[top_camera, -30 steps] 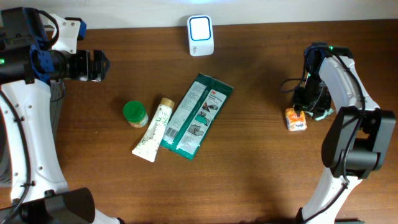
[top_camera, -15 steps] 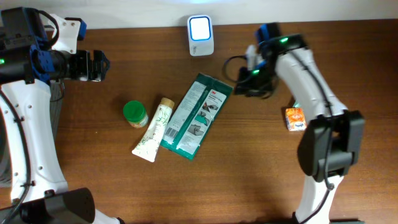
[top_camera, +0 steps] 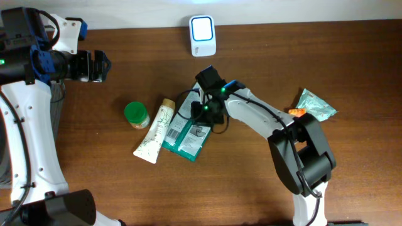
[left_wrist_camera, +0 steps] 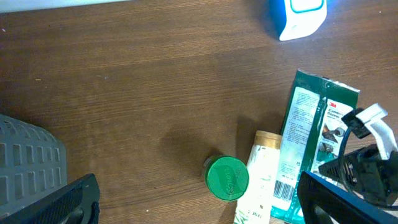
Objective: Scan the item barcode
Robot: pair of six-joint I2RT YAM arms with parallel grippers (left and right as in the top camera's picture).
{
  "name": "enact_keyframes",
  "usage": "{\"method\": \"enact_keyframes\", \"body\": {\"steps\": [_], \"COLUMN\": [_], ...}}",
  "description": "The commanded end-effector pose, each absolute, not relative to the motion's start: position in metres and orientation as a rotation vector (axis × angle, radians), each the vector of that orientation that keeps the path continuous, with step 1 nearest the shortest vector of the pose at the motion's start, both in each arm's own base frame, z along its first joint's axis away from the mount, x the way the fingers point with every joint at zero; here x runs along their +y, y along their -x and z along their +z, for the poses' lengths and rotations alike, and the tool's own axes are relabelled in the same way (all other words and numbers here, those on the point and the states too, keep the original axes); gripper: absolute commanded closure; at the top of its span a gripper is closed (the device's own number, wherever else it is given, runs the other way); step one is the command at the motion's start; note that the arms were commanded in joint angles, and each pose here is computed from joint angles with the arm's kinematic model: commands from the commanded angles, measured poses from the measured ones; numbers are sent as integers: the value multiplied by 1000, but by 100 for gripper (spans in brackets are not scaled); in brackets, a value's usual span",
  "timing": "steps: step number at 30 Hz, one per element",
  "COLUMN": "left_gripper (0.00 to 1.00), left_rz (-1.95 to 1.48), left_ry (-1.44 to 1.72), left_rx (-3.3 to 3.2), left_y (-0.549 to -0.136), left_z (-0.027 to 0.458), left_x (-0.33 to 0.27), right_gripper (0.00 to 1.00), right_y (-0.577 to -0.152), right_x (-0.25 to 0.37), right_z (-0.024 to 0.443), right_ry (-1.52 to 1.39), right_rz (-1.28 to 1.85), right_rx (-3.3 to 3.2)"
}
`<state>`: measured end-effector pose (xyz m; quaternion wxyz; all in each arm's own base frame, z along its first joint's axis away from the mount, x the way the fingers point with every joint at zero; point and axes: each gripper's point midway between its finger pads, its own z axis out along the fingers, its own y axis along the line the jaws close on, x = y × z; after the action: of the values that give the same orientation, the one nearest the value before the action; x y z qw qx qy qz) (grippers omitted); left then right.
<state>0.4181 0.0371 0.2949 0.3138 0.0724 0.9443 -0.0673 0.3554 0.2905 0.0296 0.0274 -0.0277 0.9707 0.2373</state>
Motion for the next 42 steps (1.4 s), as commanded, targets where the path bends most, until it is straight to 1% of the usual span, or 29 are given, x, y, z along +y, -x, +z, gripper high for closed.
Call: {"method": "enact_keyframes", "body": {"steps": [1, 3, 9, 13, 18, 22, 23, 24, 28, 31, 32, 33, 34, 35, 36, 38, 40, 41, 42], "left_gripper": [1, 1, 1, 1, 1, 1, 1, 1, 1, 1, 1, 1, 1, 1, 1, 1, 1, 33, 99], "left_rz": [-183, -183, -183, -183, -183, -183, -183, -183, -183, -172, -190, -224, -273, -314, -388, -610, -668, -696, -759], "left_ry": [-215, -215, -215, -215, -215, -215, -215, -215, -215, -219, -227, -239, -254, -265, -292, -378, -430, -466, -522], "left_rx": [2465, 2465, 2465, 2464, 2465, 2465, 2465, 2465, 2465, 2435, 2423, 2412, 2400, 2398, 2365, 2333, 2374, 2403, 2447], "left_y": [-418, -418, -418, -418, -418, -418, -418, -418, -418, -424, -425, -425, -425, -423, -423, -422, -424, -425, -428], "left_z": [303, 303, 303, 303, 303, 303, 303, 303, 303, 307, 309, 310, 312, 312, 317, 315, 298, 286, 266], "left_x": [34, 34, 34, 34, 34, 34, 34, 34, 34, 35, 32, 28, 21, 15, 5, -33, -55, -70, -99], "right_gripper": [96, 96, 96, 95, 95, 95, 95, 95, 94, 83, 80, 79, 77, 77, 77, 77, 77, 77, 77], "right_y": [-355, -359, -362, -355, -343, -354, -360, -368, -388, -396, -404, -407, -414, -419, -424, -426, -425, -425, -423], "right_x": [285, 280, 300, 311, 277, 235, 229, 218, 185, 202, 203, 201, 195, 185, 171, 138, 123, 114, 105], "right_z": [23, 22, 26, 8, -6, -8, -3, 0, 17, 72, 97, 111, 137, 155, 162, 155, 150, 146, 140], "right_ry": [61, 53, 77, 63, 6, 171, 236, 265, 308, 414, 417, 416, 395, 336, 249, 116, 57, 23, -13], "right_rz": [668, 618, 675, 671, 557, 530, 616, 638, 624, 844, 840, 837, 833, 831, 830, 824, 821, 820, 806], "right_rx": [3003, 2991, 2940, 2970, 3091, 3104, 3081, 3063, 3039, 2951, 2913, 2895, 2859, 2849, 2857, 2897, 2916, 2926, 2943]}}
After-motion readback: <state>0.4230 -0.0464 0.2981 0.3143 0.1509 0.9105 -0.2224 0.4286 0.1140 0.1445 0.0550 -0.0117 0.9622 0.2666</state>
